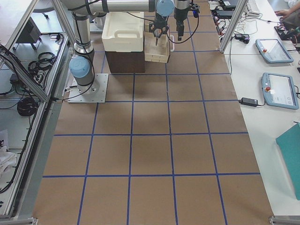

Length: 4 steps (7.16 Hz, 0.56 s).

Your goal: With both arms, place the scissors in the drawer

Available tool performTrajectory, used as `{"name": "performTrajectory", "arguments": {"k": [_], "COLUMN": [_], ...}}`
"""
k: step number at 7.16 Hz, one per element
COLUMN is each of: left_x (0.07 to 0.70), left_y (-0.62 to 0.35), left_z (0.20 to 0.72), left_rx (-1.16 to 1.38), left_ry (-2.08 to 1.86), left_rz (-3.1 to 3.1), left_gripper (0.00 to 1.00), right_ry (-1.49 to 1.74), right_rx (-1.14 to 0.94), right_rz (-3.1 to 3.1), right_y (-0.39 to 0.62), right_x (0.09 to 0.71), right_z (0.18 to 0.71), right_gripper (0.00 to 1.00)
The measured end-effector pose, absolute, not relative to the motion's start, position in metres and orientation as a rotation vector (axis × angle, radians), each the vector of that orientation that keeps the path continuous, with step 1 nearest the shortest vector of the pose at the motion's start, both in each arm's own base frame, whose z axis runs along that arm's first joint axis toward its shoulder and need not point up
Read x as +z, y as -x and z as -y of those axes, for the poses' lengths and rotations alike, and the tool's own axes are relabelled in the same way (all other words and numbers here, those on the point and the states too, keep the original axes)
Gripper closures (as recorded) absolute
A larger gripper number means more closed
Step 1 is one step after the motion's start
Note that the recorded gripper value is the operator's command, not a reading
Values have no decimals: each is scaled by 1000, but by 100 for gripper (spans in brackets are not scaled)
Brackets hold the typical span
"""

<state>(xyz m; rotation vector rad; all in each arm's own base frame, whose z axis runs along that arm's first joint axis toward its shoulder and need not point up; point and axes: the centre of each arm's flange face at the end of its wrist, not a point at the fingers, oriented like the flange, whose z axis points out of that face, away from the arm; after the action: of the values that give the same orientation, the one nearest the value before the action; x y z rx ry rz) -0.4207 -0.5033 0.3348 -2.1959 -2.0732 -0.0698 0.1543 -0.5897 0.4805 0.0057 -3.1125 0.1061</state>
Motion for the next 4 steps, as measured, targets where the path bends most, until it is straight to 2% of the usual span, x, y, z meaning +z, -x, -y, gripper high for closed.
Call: {"name": "performTrajectory", "arguments": {"k": [1,2,3,4], "left_x": [329,325,322,321], "left_y": [423,424,426,429], "left_z": [504,504,503,500], "left_rx": [-74,-81,-87,-92], "left_ry": [2196,2195,2191,2188], "left_rz": [2071,2069,2070,2071], "left_gripper": [85,57,4,0], "right_ry": [5,19,26,29], "right_rx": [101,94,88,84], "right_rz": [3128,3135,3138,3137], "right_y": [-149,-144,-141,-140], "right_x": [480,478,477,477], "right_z": [591,592,591,590], "right_gripper": [0,0,0,0]}}
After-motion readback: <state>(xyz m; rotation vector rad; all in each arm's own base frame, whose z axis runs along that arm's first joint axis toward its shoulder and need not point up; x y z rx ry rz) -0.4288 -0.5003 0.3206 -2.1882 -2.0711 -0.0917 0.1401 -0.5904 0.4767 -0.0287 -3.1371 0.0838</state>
